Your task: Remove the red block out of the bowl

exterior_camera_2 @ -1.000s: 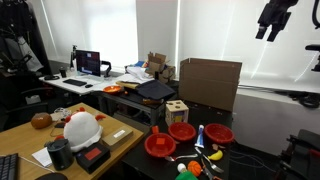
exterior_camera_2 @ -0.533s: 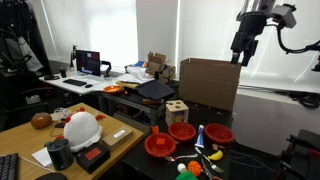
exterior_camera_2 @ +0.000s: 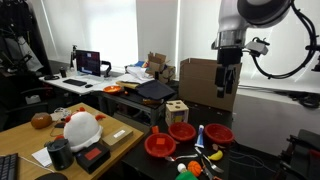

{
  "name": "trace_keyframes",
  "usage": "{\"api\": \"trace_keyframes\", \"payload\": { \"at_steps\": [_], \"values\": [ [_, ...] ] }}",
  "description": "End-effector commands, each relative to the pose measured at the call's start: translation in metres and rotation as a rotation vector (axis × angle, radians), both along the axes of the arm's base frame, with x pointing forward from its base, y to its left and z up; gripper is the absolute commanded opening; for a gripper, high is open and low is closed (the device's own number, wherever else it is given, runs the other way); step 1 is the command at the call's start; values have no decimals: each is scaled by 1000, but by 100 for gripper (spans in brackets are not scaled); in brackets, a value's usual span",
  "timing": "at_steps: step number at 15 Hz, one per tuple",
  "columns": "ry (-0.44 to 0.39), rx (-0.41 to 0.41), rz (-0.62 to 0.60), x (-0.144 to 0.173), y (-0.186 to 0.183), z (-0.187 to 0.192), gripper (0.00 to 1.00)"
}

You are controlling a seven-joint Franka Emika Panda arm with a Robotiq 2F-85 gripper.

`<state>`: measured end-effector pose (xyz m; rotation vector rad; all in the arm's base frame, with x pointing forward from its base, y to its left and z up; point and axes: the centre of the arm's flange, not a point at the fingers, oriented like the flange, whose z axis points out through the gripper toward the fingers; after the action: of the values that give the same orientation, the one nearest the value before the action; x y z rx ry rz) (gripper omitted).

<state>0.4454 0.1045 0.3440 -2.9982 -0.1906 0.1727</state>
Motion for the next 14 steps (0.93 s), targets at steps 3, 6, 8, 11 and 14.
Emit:
{"api": "trace_keyframes", "payload": {
  "at_steps": [3, 6, 8, 11, 14],
  "values": [
    [11, -64, 77, 30, 32, -44, 100],
    [22, -80, 94, 46, 37, -70, 100],
    [23, -81, 103, 59, 47, -89, 100],
    [13, -70, 125, 78, 67, -112, 100],
    [7, -57, 151, 92, 88, -134, 100]
  ]
}}
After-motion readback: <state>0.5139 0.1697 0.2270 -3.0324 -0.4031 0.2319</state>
